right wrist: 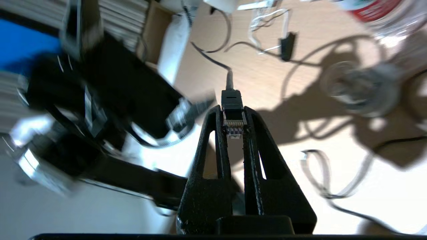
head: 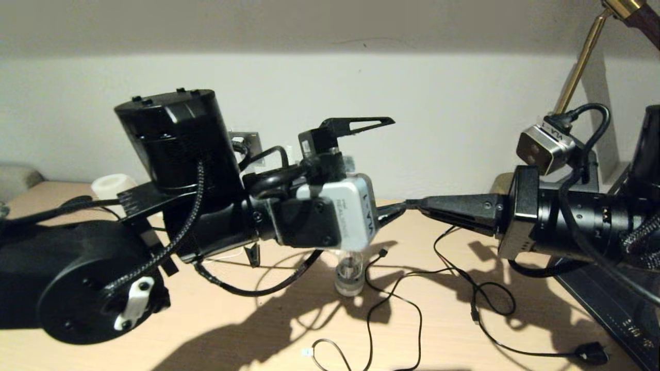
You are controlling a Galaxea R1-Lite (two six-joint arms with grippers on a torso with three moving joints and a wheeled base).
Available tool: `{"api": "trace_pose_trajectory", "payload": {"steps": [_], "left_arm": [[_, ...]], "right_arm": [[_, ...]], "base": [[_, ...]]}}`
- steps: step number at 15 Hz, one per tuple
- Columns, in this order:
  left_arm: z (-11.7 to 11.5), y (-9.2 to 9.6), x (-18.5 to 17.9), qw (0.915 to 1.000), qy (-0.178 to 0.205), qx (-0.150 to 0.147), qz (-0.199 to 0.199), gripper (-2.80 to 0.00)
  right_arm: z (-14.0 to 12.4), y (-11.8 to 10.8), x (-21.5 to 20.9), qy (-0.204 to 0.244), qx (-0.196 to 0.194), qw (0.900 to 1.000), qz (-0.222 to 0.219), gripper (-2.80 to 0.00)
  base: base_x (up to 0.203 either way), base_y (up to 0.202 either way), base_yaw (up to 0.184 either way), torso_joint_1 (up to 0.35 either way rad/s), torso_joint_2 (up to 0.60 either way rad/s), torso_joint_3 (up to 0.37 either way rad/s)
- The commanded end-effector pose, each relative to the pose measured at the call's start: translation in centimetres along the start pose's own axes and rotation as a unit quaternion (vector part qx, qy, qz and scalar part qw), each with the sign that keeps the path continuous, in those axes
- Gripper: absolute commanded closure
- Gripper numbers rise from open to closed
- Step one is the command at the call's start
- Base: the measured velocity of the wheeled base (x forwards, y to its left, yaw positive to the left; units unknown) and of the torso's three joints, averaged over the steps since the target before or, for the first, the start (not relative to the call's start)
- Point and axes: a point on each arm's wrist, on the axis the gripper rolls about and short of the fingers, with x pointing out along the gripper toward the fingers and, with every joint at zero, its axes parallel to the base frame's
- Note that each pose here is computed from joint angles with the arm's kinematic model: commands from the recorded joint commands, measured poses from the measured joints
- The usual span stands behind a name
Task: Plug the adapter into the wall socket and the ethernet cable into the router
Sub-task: Hand it to the other hand
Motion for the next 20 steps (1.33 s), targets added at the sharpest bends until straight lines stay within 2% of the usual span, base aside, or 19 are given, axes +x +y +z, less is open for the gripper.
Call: {"api": "trace_pose_trajectory", "payload": {"steps": [1, 3, 6, 8, 10, 14, 17, 18, 20], "left_arm": [[0.6, 0.1, -1.4, 1.0, -0.003, 0.008, 0.001, -2.8], [1.1, -0.4, -3.0, 1.0, -0.002, 0.007, -0.006, -2.8], [1.4, 0.1, -4.1, 0.9999, -0.002, 0.011, 0.002, -2.8], [0.0, 0.5, -4.7, 0.9999, -0.002, 0.014, -0.001, -2.8], [-1.4, 1.5, -4.9, 0.9996, -0.014, 0.023, 0.003, -2.8], [-1.7, 2.6, -4.4, 0.9979, -0.035, 0.048, 0.024, -2.8], [-2.1, 2.8, -3.7, 0.9976, -0.038, 0.05, 0.028, -2.8], [-2.1, 2.7, -3.6, 0.9976, -0.04, 0.05, 0.027, -2.8], [-1.9, 2.6, -3.5, 0.9975, -0.044, 0.048, 0.028, -2.8]], "right_arm": [[0.9, 0.5, 1.3, 0.009, 0.026, 1.0, 0.0, 0.0], [1.9, 1.0, 2.2, 0.014, 0.063, 0.998, -0.007, 0.0], [3.2, 1.5, 3.5, 0.011, 0.094, 0.995, 0.003, 0.0], [4.2, 2.3, 4.2, 0.026, 0.14, 0.989, 0.028, 0.0], [4.7, 3.0, 4.6, 0.061, 0.179, 0.98, 0.057, 0.0], [5.0, 3.0, 5.1, 0.111, 0.202, 0.97, 0.08, 0.0], [5.3, 2.8, 5.2, 0.181, 0.246, 0.947, 0.102, 0.0], [5.4, 2.9, 5.0, 0.192, 0.25, 0.943, 0.107, 0.0], [5.5, 3.0, 4.8, 0.19, 0.249, 0.943, 0.109, 0.0]], "base": [[0.0, 0.0, 0.0, 0.0, 0.0, 0.0], [0.0, 0.0, 0.0, 0.0, 0.0, 0.0], [0.0, 0.0, 0.0, 0.0, 0.0, 0.0], [0.0, 0.0, 0.0, 0.0, 0.0, 0.0], [0.0, 0.0, 0.0, 0.0, 0.0, 0.0], [0.0, 0.0, 0.0, 0.0, 0.0, 0.0], [0.0, 0.0, 0.0, 0.0, 0.0, 0.0], [0.0, 0.0, 0.0, 0.0, 0.0, 0.0], [0.0, 0.0, 0.0, 0.0, 0.0, 0.0]]}}
